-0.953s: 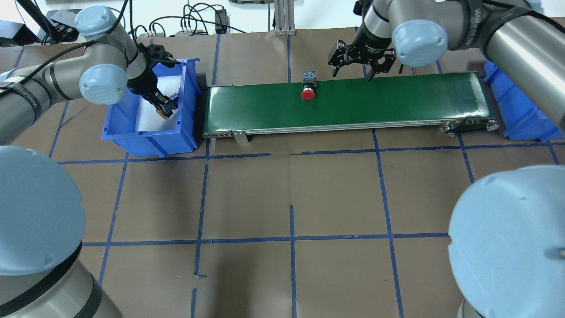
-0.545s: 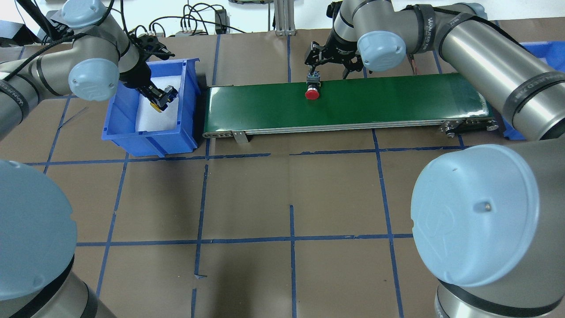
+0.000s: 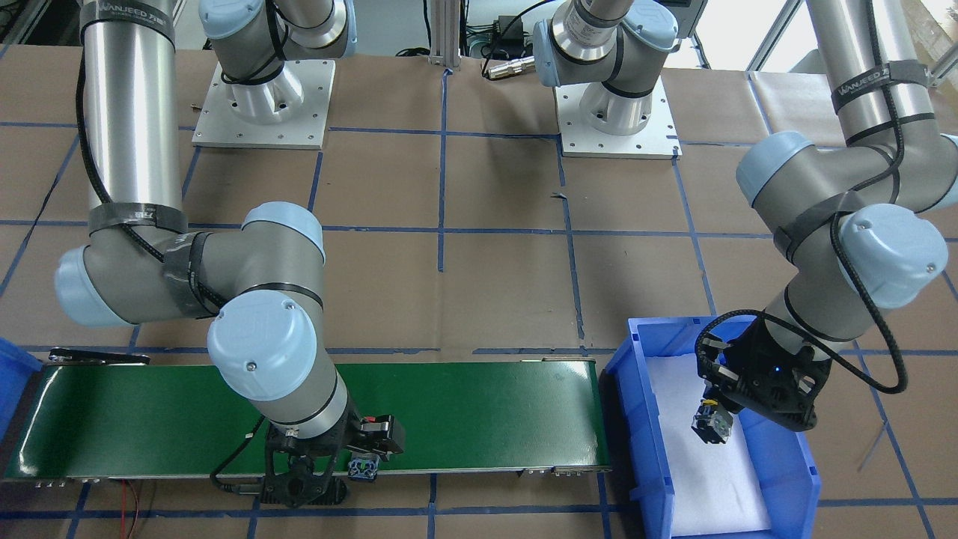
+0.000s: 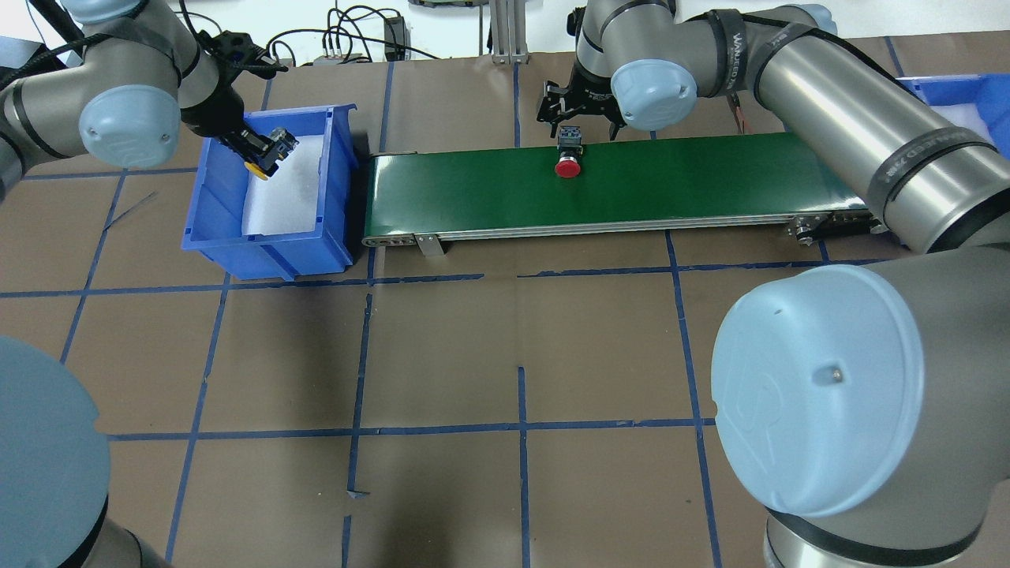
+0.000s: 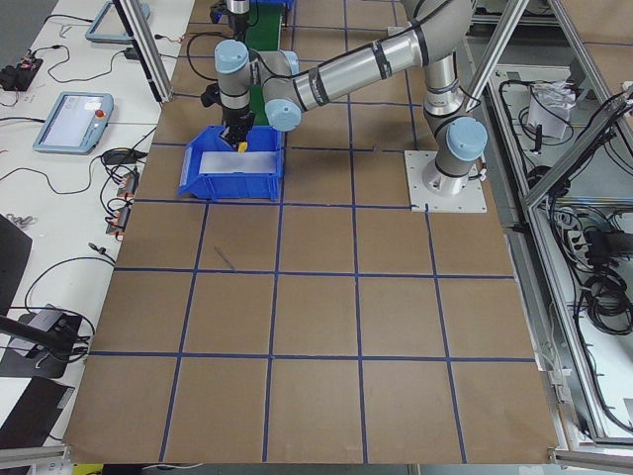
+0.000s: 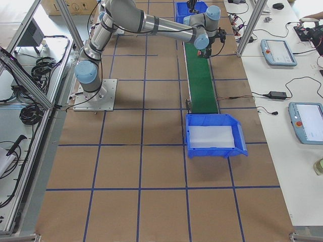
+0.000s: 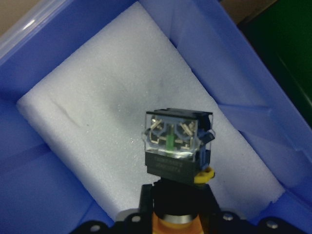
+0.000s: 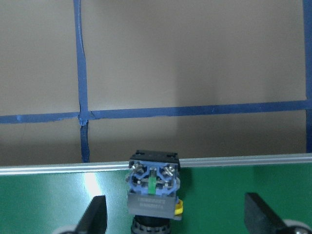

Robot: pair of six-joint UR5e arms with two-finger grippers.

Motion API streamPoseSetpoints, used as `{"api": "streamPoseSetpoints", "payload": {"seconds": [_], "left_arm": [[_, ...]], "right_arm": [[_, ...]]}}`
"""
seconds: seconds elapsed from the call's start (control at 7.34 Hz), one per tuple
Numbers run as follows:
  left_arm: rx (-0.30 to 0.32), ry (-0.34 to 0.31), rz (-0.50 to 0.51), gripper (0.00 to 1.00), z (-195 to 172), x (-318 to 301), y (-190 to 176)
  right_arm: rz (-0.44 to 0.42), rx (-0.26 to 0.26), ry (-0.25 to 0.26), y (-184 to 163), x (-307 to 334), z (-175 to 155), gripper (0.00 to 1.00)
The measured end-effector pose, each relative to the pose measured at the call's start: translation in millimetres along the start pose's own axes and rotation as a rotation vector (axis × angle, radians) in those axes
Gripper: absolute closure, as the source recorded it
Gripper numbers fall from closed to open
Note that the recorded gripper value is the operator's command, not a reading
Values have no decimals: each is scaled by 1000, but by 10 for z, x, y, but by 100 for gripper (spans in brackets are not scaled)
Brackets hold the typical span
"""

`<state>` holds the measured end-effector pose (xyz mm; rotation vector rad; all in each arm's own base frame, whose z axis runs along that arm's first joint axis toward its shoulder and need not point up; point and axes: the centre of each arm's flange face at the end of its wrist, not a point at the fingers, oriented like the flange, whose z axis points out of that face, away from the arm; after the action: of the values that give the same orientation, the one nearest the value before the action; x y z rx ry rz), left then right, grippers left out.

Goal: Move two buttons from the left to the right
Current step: 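Lift yellow button with left gripper while right gripper grasps red button, then place yellow button on belt while right gripper carries red button to bin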

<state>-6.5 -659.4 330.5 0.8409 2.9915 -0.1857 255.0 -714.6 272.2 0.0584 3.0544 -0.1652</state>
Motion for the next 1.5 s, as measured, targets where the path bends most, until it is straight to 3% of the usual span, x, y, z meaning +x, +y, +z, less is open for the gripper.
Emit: {"api": "streamPoseSetpoints", "payload": {"seconds": [0.27,0.41,0.68,1.09,1.5], "left_arm": [[19,-21,-51,67,-263,48,-29],[22,-23,-58,67,-329,89,-62],[36,-24,-81,67,-406,369,-285],[68,-8,-113,67,-407,1203,-804],[42,-4,-113,67,445,1585,-1166]], "right_arm": [[-3,-20,9,24,-33,94,4],[-5,-24,14,26,-29,124,27],[-15,-26,27,19,-20,155,92],[-33,-33,32,12,6,128,93],[-125,-88,41,-167,691,-266,93]]}}
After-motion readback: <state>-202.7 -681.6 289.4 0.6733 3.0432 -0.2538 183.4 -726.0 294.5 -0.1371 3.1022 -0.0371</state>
